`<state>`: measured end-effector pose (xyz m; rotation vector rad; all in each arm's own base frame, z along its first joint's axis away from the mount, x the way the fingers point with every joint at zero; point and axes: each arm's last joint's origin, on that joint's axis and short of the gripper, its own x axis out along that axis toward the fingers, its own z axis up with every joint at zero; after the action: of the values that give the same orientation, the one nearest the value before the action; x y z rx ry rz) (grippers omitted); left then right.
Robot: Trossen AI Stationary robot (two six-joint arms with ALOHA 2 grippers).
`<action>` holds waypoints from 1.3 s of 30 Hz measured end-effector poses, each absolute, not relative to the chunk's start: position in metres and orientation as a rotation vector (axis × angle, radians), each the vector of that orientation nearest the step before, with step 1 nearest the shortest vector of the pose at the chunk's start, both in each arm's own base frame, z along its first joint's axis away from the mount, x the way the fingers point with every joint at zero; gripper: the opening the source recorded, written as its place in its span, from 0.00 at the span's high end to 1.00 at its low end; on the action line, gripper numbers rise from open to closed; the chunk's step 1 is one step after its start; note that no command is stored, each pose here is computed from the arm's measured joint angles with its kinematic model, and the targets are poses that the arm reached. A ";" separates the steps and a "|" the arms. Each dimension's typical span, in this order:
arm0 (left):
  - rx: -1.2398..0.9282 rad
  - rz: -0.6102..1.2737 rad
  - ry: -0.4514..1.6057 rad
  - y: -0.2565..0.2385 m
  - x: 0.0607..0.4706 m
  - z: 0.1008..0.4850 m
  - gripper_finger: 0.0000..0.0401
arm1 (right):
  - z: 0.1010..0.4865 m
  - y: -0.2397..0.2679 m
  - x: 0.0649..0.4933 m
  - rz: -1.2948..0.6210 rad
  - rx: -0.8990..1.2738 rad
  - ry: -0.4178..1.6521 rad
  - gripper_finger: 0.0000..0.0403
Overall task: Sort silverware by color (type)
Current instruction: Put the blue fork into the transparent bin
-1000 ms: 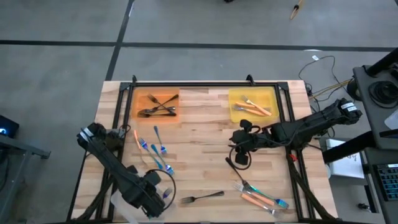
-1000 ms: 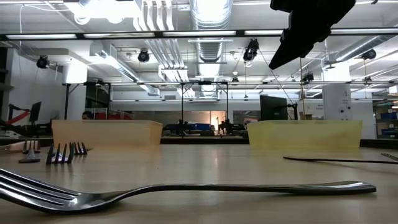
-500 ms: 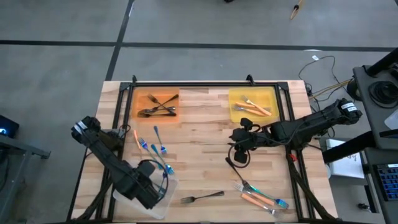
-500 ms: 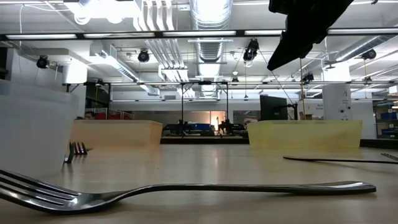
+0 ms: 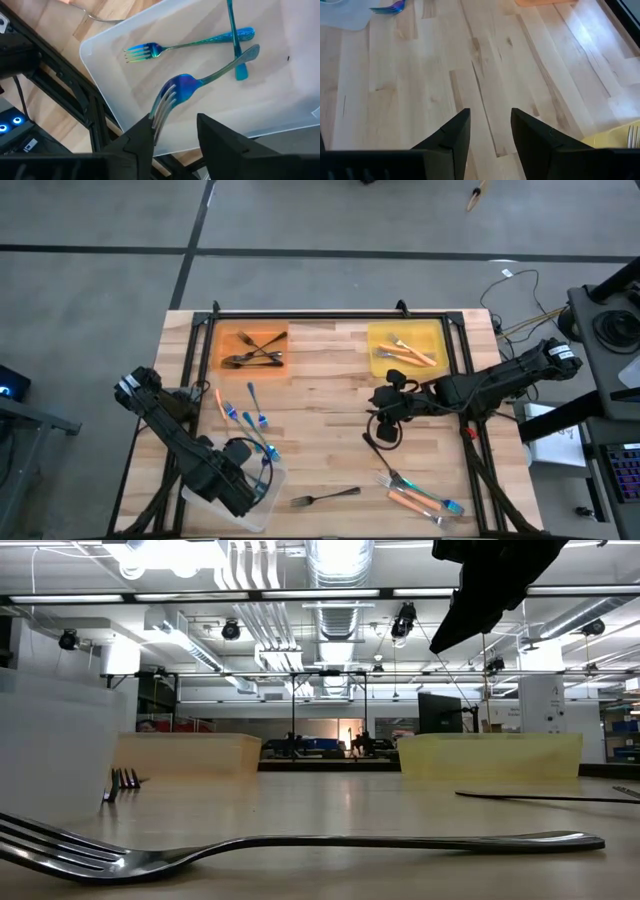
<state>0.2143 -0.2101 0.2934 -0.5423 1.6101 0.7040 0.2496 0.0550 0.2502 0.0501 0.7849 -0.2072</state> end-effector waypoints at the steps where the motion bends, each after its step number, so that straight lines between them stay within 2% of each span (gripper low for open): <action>1: -0.543 0.703 1.610 -0.210 0.214 0.294 0.67 | 0.250 0.055 0.250 -0.207 0.049 0.785 0.67; 21: -0.560 0.700 1.645 -0.209 0.214 0.293 0.62 | 0.248 0.055 0.248 -0.206 0.040 0.814 0.66; 39: -0.528 0.725 1.604 -0.209 0.219 0.288 0.42 | 0.247 0.054 0.246 -0.196 -0.005 0.835 0.66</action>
<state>0.2187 -0.2090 0.2881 -0.5280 1.6042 0.7245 0.2461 0.0541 0.2473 -0.0051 0.8347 -0.1959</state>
